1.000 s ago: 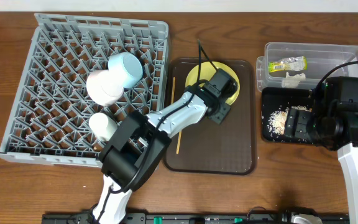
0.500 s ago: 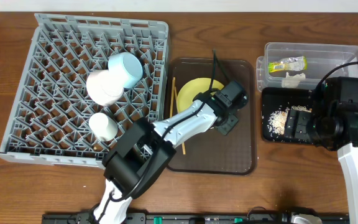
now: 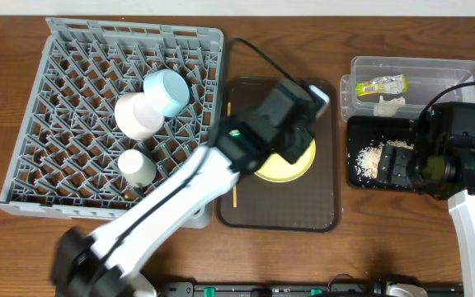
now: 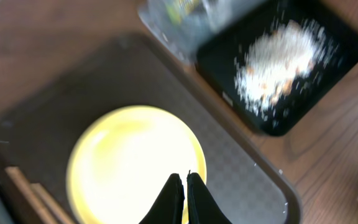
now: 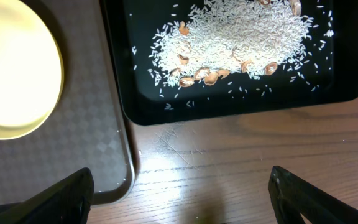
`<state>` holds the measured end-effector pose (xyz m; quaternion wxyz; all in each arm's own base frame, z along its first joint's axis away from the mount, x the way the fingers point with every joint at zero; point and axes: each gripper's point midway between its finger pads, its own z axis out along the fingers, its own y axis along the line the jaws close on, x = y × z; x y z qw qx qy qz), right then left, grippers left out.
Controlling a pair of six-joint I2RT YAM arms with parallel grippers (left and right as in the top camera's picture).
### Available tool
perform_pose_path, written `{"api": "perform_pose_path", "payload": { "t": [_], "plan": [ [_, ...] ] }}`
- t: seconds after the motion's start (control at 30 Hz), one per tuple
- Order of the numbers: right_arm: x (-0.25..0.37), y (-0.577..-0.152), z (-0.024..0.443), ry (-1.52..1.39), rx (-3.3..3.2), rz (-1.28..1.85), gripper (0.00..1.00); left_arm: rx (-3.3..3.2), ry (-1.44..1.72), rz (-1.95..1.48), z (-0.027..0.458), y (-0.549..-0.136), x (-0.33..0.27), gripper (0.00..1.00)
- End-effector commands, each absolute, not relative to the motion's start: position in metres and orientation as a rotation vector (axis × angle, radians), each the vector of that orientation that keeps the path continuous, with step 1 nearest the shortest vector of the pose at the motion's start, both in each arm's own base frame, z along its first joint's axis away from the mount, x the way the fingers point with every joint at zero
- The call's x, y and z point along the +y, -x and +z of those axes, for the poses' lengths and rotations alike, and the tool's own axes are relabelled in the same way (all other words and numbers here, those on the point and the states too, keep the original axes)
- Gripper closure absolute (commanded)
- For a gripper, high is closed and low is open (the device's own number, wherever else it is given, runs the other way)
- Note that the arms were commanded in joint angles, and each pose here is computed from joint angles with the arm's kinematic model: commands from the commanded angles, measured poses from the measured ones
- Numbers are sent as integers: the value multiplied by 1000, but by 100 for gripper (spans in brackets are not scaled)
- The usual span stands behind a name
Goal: Sort waste into correct bins and load items into the dishwasher
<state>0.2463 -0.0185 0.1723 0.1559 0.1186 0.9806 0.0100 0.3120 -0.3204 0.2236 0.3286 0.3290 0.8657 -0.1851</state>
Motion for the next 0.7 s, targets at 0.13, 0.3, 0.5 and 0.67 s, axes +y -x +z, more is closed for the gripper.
{"api": "perform_pose_path", "payload": {
  "t": [0.13,0.3,0.5,0.67],
  "plan": [
    [-21,-245,173,-374,2802,22,12,2265,-566,-569,270,-338,-261,94],
    [-21,-245,173,-374,2802,23,12,2327,-487,-548,260,-351,-232,94],
    [-21,-246,174,-373,2798,22,12,2512,-487,-496,219,-335,-218,93],
    [-21,-246,174,-373,2797,27,12,2770,-275,-479,177,-312,-206,94]
  ]
}}
